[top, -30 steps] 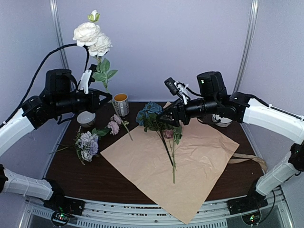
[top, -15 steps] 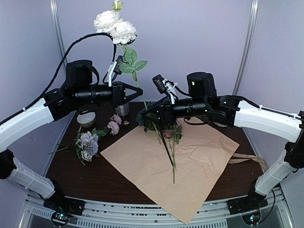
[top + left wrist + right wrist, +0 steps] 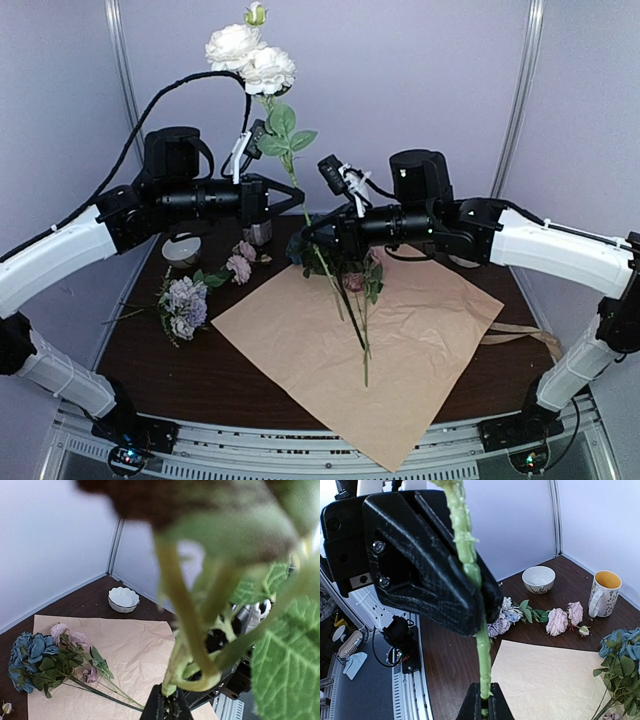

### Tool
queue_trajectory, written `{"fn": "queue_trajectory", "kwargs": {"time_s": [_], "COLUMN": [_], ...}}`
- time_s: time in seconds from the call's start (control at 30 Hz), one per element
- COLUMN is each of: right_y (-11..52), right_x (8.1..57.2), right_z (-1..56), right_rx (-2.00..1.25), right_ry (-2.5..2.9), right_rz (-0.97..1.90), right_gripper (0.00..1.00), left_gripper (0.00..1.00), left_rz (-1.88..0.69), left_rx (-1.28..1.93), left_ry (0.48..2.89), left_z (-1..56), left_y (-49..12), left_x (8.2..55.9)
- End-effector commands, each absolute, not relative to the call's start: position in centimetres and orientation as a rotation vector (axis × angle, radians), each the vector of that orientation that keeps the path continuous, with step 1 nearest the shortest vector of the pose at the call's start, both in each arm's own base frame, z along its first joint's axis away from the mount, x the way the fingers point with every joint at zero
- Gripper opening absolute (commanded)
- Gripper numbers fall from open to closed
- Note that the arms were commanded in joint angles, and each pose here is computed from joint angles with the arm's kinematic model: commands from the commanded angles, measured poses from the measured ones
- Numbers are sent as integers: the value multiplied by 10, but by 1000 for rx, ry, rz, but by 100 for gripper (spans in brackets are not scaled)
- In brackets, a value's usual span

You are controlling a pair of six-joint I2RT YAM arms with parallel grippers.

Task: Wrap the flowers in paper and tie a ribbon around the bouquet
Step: Pass from the left arm to the right, then place the fake flower on the flattened wrapping paper.

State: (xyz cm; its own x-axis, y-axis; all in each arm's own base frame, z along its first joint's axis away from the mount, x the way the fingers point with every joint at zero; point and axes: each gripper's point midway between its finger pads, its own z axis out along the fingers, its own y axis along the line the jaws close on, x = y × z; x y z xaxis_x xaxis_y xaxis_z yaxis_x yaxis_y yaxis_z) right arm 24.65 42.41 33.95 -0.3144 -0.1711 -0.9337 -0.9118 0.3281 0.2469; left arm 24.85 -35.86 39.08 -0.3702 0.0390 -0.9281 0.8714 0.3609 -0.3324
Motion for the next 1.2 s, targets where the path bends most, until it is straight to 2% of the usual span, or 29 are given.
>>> {"fn": "queue_trajectory", "kwargs": {"time_s": [0.0, 0.07, 0.1, 0.13, 0.17, 0.23, 0.3, 0.43, 0.57, 0.8, 0.93, 1.07, 1.17], "right_y": [419, 416, 412, 408, 403, 391, 375, 345, 324, 311, 305, 297, 293], "right_x": [252, 256, 259, 263, 268, 281, 295, 313, 314, 311, 312, 312, 311], "right_z": [353, 350, 345, 339, 334, 312, 280, 204, 142, 89, 86, 98, 114], "right_rx": [-916, -877, -847, -810, -764, -665, -567, -439, -343, -265, -258, -279, -306], "right_ry": [1710, 1740, 1768, 1800, 1834, 1919, 2032, 2250, 2399, 2513, 2513, 2485, 2446], "right_rz": [1084, 1090, 1092, 1099, 1111, 1119, 1085, 928, 841, 773, 728, 686, 671], "right_gripper": [0, 0, 0, 0, 0, 0, 0, 0, 0, 0, 27, 32, 33], "left_gripper": [0, 2, 29, 49, 64, 80, 86, 89, 89, 86, 83, 77, 67], "left_rz": [-1129, -1087, -1049, -1002, -950, -863, -807, -667, -523, -217, -147, -67, -28], "left_rx": [831, 805, 781, 757, 731, 699, 667, 535, 312, -156, -337, -458, -518], "left_ry": [1645, 1699, 1737, 1785, 1825, 1906, 1971, 2093, 2204, 2358, 2382, 2411, 2464], "left_z": [408, 398, 393, 385, 381, 368, 355, 324, 291, 220, 192, 171, 148], "left_y": [-362, -360, -357, -354, -349, -339, -326, -282, -212, -65, -13, 27, 48], "left_x": [247, 255, 261, 268, 275, 287, 295, 319, 342, 360, 359, 363, 372]}}
